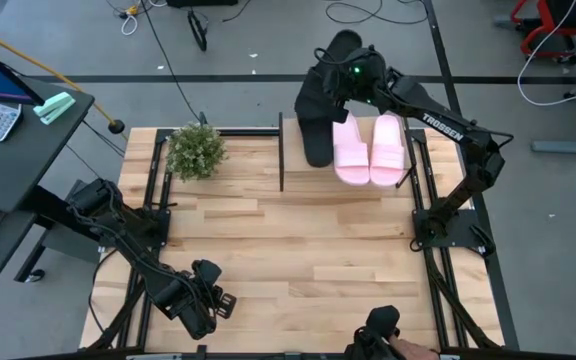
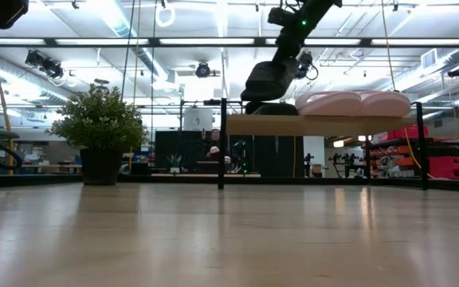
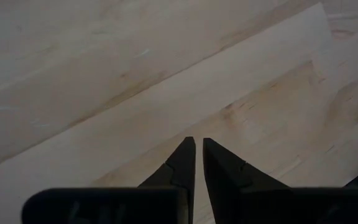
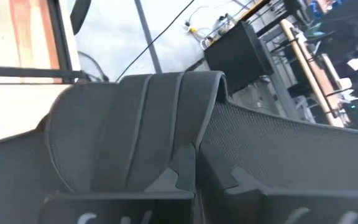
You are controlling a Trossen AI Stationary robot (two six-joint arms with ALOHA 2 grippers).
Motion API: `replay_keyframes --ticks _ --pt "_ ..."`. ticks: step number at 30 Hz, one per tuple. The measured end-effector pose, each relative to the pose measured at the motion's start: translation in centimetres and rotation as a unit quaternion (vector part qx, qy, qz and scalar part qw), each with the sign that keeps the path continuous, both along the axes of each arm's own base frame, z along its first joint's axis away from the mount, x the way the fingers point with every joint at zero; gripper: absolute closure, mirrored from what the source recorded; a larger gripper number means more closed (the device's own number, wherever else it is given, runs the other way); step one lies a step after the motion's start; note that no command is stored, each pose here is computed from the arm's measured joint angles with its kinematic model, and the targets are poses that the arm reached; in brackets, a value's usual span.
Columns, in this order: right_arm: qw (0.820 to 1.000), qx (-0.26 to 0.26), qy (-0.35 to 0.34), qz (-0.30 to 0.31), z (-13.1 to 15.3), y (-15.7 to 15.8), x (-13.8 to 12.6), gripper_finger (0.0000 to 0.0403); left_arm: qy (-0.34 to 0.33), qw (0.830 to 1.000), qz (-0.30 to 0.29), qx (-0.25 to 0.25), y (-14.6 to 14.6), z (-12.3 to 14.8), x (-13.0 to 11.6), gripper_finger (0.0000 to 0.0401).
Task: Pick and place slides into the shelf
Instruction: Put the black slipper on the shelf
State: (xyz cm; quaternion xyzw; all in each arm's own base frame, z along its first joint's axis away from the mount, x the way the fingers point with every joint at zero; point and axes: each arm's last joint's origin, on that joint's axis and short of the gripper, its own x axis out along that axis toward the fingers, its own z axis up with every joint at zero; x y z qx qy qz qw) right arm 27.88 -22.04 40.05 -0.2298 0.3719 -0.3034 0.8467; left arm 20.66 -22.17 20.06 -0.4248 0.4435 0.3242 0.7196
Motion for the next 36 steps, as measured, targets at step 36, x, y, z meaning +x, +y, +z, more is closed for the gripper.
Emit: replay_keyframes --ticks 36 --pt "0.744 0.519 -0.236 0.348 -5.2 -4.5 5.2 0.0399 0.002 1.0 0.005 0.0 0.0 0.0 0.0 0.0374"
